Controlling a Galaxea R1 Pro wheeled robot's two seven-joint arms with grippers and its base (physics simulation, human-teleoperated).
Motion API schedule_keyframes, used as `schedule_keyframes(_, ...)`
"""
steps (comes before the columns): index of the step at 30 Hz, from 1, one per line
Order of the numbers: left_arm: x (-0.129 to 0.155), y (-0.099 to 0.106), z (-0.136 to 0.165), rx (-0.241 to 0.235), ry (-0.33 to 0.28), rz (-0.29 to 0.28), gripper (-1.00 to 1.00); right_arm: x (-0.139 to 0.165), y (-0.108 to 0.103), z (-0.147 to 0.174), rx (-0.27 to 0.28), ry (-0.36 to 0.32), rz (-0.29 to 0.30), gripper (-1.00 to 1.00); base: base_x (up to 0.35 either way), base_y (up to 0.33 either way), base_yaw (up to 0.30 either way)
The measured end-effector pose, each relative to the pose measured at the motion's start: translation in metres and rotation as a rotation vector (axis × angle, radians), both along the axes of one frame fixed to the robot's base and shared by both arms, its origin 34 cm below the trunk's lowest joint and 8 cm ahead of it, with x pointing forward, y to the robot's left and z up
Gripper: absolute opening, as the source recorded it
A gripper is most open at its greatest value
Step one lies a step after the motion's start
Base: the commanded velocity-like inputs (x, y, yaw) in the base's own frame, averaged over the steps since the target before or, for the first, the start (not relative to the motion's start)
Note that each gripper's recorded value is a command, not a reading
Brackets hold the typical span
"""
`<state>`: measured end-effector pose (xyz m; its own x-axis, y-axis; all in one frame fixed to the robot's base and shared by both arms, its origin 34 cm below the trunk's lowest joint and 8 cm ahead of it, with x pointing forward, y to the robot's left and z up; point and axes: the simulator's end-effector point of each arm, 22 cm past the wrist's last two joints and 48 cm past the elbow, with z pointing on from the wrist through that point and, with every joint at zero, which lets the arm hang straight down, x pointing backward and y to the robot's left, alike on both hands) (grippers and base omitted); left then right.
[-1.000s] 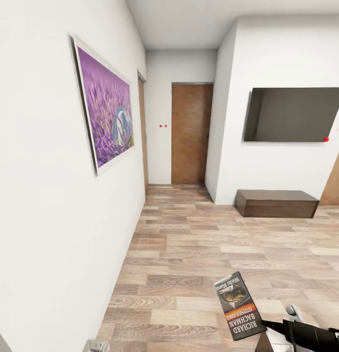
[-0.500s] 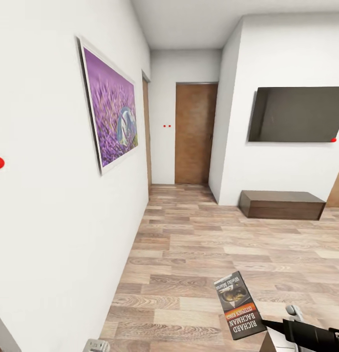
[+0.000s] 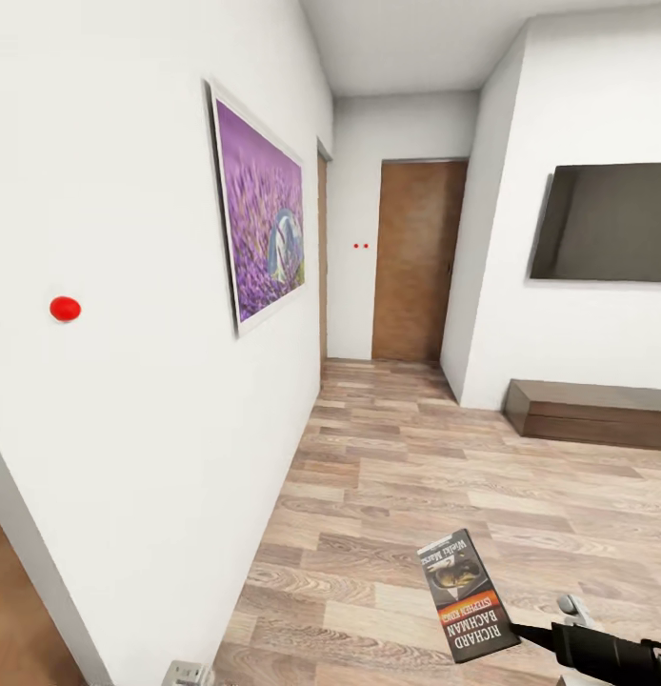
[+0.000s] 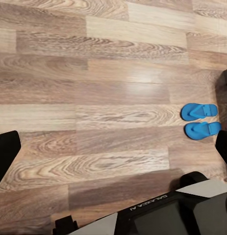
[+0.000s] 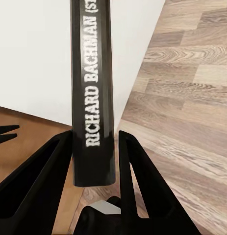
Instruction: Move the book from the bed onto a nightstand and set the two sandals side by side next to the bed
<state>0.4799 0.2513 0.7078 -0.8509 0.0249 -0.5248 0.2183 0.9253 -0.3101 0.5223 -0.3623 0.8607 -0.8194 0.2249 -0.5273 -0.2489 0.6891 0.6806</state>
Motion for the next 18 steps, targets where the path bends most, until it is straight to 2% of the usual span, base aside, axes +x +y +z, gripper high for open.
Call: schedule_keyframes(18,0.0,-0.0001,0.0,0.0,0.0,0.0,1.0,0.0006,-0.0004,0.0004,0.001,-0.002,-0.003,-1.0,0.0,0.0,0.017)
